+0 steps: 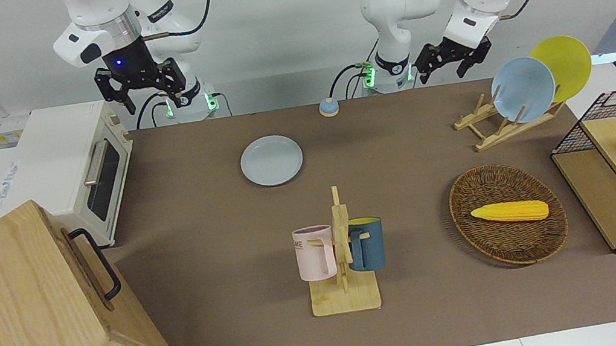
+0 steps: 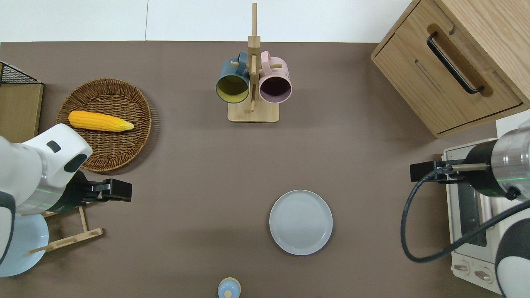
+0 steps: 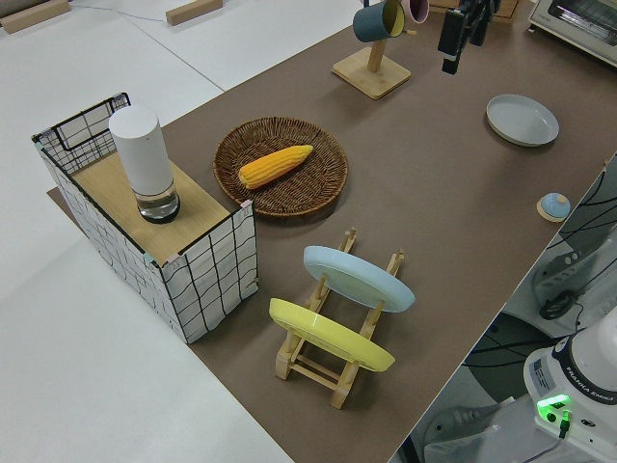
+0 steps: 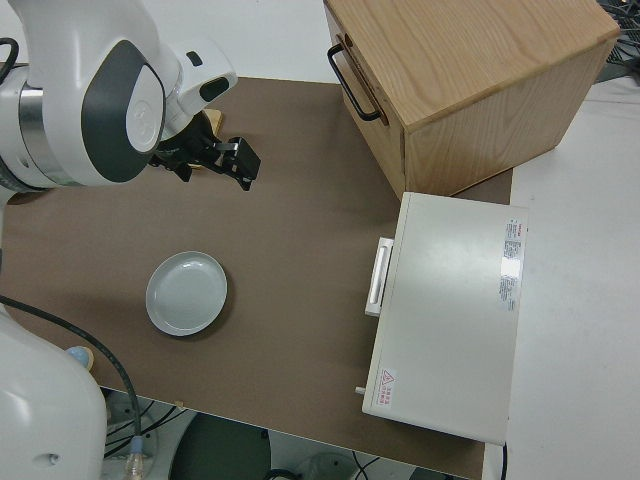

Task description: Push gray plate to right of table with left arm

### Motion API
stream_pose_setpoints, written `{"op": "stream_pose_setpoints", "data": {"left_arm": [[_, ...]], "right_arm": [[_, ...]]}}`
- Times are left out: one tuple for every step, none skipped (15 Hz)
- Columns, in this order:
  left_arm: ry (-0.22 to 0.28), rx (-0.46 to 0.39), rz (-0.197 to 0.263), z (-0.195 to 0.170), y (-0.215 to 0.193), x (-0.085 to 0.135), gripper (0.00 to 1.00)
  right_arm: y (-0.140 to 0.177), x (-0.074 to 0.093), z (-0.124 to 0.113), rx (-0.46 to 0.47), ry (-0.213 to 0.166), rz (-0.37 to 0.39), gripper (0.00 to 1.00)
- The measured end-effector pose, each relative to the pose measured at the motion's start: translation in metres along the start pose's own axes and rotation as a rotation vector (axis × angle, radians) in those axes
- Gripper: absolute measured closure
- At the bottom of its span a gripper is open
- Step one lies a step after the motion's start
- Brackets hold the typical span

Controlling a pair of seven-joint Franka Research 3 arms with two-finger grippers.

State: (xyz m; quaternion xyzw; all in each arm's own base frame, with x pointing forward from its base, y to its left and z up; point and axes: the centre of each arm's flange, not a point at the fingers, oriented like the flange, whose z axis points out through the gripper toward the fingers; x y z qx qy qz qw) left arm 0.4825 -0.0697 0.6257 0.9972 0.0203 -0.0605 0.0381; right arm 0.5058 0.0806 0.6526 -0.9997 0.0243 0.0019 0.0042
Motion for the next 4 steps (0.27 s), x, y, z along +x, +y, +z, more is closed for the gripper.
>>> {"op": "stream_pose_setpoints", "data": {"left_arm": [[0.012, -0.001, 0.003, -0.008, 0.0014, -0.0021, 0.0], [0.014, -0.001, 0.005, -0.0091, 0.0025, -0.0022, 0.0], [0.013, -0.001, 0.006, -0.0084, 0.003, -0.0018, 0.0], [0.01, 0.0, 0.006, -0.0074, 0.003, -0.001, 0.0]], "right_arm": [[0.0, 0.0, 0.0, 0.0, 0.0, 0.0, 0.0], [0.0, 0.0, 0.0, 0.0, 0.0, 0.0, 0.0], [0.0, 0.0, 0.0, 0.0, 0.0, 0.0, 0.0], [0.0, 0.0, 0.0, 0.0, 0.0, 0.0, 0.0]]}}
